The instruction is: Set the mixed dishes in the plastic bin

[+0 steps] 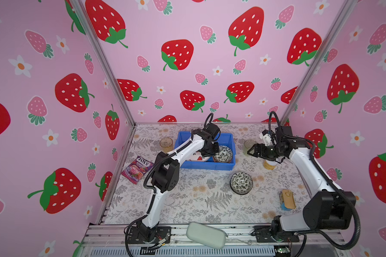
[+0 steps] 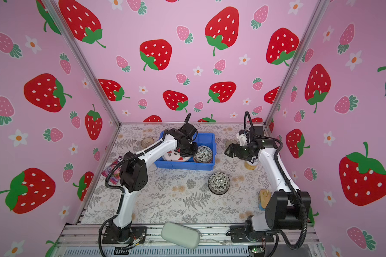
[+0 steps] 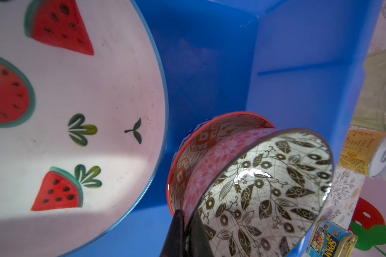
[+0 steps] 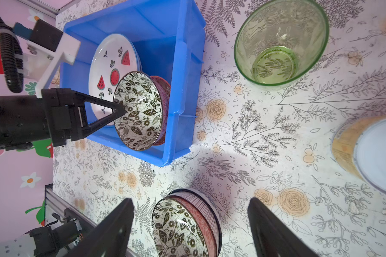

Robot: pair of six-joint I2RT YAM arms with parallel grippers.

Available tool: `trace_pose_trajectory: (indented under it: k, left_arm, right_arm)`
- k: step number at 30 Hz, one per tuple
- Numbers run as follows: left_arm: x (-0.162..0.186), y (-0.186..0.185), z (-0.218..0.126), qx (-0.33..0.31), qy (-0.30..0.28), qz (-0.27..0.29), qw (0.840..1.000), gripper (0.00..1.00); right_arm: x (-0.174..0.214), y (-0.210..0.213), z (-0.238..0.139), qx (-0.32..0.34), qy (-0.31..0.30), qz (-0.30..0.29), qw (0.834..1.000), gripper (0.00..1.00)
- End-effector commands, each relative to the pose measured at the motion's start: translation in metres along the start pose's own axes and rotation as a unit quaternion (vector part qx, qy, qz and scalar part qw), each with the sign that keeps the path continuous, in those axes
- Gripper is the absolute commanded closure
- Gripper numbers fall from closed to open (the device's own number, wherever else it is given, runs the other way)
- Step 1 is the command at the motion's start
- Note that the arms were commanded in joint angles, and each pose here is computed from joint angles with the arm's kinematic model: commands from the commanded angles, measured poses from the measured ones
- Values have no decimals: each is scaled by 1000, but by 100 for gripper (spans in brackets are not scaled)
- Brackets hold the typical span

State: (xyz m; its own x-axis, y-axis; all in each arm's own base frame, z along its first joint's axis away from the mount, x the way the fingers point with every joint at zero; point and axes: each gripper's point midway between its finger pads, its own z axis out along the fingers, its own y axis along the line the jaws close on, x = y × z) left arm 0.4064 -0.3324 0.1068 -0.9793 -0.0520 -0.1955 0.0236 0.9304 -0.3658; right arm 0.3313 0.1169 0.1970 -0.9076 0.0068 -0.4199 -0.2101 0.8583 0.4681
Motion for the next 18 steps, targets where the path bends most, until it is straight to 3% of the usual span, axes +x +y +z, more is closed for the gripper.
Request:
trace_pose_trajectory:
  k: [1, 18]
  left_arm:
    - [-10, -12, -2, 21, -11, -1, 1000, 95]
    - [-5, -9, 3, 20, -2, -3, 1000, 75]
  right_arm:
    - [-4, 0, -2, -3, -4, -12, 1000, 17]
    - [-3, 2, -5, -5, -6, -13, 1000, 17]
